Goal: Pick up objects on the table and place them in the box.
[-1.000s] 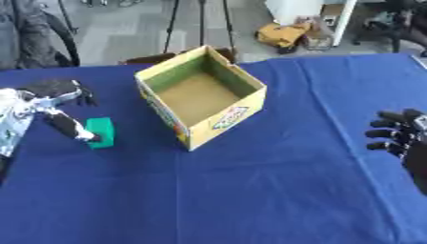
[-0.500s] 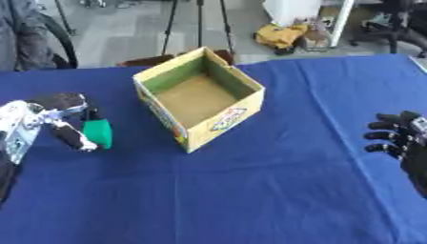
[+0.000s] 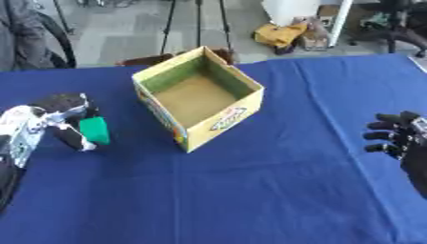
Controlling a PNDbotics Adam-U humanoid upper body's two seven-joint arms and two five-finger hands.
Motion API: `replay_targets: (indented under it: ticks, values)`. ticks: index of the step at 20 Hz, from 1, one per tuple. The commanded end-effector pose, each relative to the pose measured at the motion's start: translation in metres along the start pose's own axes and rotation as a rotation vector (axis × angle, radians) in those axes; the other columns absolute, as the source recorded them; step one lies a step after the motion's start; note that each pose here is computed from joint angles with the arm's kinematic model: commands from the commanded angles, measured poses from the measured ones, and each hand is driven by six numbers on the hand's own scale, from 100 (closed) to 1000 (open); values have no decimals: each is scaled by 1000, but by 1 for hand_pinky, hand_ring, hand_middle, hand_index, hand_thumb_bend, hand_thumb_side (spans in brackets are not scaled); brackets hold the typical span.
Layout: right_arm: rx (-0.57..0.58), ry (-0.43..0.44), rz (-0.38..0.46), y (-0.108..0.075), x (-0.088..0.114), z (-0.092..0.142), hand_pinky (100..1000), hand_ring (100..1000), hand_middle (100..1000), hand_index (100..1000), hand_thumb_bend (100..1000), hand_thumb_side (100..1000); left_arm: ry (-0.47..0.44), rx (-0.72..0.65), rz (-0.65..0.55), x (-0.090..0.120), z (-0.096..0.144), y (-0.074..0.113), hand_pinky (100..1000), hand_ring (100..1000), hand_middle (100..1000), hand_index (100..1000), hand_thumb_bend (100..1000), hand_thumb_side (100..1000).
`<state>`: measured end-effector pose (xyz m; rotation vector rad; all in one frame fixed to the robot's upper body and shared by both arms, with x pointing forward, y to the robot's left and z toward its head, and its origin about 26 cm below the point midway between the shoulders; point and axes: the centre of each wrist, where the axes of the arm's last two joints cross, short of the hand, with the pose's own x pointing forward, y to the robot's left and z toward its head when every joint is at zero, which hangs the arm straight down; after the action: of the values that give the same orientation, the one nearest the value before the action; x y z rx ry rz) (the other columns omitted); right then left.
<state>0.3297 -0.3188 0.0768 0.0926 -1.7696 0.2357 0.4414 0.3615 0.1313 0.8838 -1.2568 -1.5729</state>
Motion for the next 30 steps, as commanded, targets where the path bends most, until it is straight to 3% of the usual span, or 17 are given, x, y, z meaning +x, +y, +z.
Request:
replay_targets:
  ticks: [1,7,11,15,16,17,20,25,30]
  values:
    - [2,-21,25,-5,8,-3,605,698,679,815,100,909,-30,143,8,4,6,38,362,320,259,392,131,100]
    - [10,-17,23,-3,7,-3,605,697,679,815,100,909,-158,332,51,44,0,93,374,328,266,384,102,100]
    - [23,-16,23,-1,7,-4,605,697,679,815,100,908,-187,371,70,70,-19,109,407,357,298,410,131,100]
    - [38,-21,21,2,8,-6,605,697,679,815,100,908,-138,348,83,86,-45,98,425,378,321,436,142,100]
    - [42,-22,21,3,8,-7,605,697,679,815,100,909,-124,342,76,88,-50,94,444,399,342,459,232,100]
    - [47,-23,21,3,8,-7,605,697,679,815,100,909,-107,337,62,91,-55,90,445,400,343,461,185,100]
    - [60,-29,21,6,10,-10,605,697,679,815,100,910,-65,330,11,100,-66,79,462,404,356,484,241,100]
    - [73,-38,22,9,12,-13,605,697,679,815,100,911,-50,337,-46,112,-77,60,486,427,382,510,249,100]
    - [71,-39,21,9,13,-14,605,697,679,815,100,911,-84,238,-102,115,-81,49,591,538,514,646,346,388]
